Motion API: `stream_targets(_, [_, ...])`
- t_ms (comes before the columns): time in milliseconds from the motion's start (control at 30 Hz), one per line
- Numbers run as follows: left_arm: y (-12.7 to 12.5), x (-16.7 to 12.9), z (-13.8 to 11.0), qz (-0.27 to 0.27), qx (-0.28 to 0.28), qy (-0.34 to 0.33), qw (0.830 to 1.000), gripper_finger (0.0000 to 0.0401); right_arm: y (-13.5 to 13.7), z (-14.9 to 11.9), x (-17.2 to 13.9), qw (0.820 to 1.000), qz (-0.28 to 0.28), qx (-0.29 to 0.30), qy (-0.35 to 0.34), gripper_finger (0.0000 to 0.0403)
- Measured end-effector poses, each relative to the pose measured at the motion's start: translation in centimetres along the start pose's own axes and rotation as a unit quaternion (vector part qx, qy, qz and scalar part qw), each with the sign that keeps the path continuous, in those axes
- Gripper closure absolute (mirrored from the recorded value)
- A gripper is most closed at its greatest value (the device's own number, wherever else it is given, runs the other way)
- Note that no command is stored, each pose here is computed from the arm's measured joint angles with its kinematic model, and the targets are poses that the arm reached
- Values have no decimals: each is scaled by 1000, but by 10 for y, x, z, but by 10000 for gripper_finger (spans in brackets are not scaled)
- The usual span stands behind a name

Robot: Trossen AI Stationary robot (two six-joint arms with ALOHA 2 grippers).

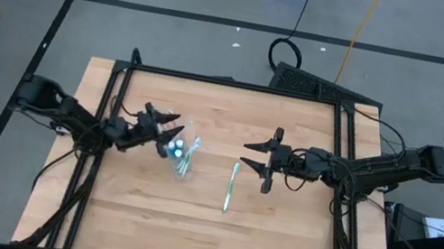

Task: Pick & Place toothbrushing station
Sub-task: Put the green toothbrush in the transparent organizer

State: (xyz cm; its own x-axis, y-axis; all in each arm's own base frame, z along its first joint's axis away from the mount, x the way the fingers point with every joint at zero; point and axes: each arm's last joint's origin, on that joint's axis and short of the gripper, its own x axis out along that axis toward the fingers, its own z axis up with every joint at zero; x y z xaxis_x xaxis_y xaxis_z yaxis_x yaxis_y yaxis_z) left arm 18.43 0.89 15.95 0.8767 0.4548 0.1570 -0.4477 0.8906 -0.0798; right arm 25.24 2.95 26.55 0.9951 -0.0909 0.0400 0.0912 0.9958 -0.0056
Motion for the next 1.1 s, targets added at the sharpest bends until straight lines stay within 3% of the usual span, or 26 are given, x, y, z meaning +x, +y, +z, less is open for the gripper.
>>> stream_targets(167, [-8,-4,13,-23,3,-36,999,176,0,0,0,1000,0,0,0,234])
stream_targets(467, [-38,-12,41,-77,24,-66,995,174,0,-3,0,1000,0,6,18,234])
stream_targets(567, [-52,-10,52,-54,53,-39,996,174,0,-8,0,999,-5,15,40,234])
stream_targets(700, [-71,-1,71,-11,95,33,995,173,0,-27,6,993,-55,46,95,234])
stream_targets(833, [-85,7,91,-16,103,96,990,174,3,-49,19,979,-70,77,177,234])
stream_targets(967, [-91,10,102,-24,117,131,984,174,10,-76,33,959,-50,127,249,234])
stream_targets(1100, [-91,11,102,-22,123,138,983,174,24,-100,48,943,11,163,289,234])
